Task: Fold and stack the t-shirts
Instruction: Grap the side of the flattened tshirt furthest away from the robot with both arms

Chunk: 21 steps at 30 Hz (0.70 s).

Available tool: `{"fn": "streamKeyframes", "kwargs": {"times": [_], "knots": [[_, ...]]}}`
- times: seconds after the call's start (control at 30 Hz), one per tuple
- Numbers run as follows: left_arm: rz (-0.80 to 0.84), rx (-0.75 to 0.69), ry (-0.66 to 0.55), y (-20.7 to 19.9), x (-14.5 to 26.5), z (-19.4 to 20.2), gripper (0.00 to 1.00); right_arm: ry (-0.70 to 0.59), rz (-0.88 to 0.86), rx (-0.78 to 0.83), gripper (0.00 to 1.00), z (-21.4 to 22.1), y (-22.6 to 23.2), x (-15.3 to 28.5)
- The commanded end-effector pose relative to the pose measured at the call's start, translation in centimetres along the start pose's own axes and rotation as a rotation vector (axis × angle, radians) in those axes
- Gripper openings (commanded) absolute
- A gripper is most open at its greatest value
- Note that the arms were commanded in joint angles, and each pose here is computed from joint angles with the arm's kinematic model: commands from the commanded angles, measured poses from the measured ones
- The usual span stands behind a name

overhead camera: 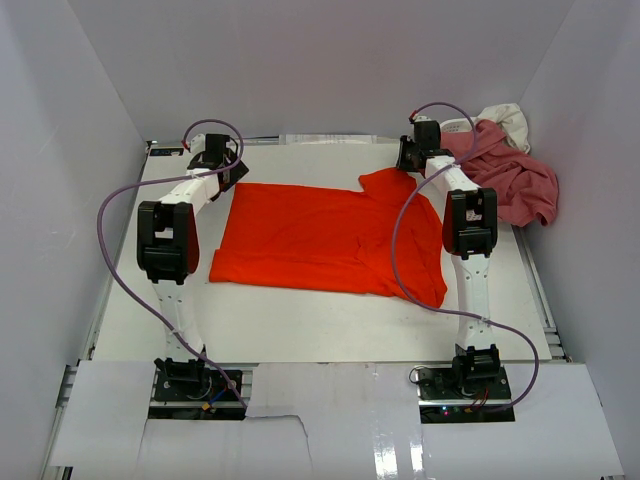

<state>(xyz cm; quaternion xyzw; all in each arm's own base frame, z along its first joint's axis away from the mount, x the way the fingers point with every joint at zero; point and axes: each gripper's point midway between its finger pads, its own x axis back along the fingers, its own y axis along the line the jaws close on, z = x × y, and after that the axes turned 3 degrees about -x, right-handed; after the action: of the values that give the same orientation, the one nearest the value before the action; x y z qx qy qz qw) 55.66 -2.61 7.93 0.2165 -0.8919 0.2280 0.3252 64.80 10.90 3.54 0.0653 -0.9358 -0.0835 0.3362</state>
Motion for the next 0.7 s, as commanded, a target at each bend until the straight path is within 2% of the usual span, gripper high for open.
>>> {"fn": "streamKeyframes", "kwargs": {"times": [0.0,0.07,0.23,0.57,0.67], "knots": [[0.021,0.001,-0.023,-0.5,-0.1,-1.0,0.93,-0.040,-0.024,0.001,0.29,-1.4,0.3,-0.3],[0.025,0.002,-0.022,-0.6,-0.1,-0.9,0.93,-0.038,-0.026,0.001,0.20,-1.4,0.3,-0.3],[0.041,-0.004,-0.006,-0.9,-0.4,-0.5,0.93,-0.045,-0.028,0.000,0.08,-1.9,0.3,0.1],[0.084,-0.036,0.061,-1.7,-2.3,1.4,0.93,-0.097,-0.052,-0.005,0.08,-3.9,0.9,2.0],[0.080,-0.034,0.062,-1.7,-2.8,1.5,0.89,-0.103,-0.059,-0.002,0.08,-4.4,1.0,2.4]]}}
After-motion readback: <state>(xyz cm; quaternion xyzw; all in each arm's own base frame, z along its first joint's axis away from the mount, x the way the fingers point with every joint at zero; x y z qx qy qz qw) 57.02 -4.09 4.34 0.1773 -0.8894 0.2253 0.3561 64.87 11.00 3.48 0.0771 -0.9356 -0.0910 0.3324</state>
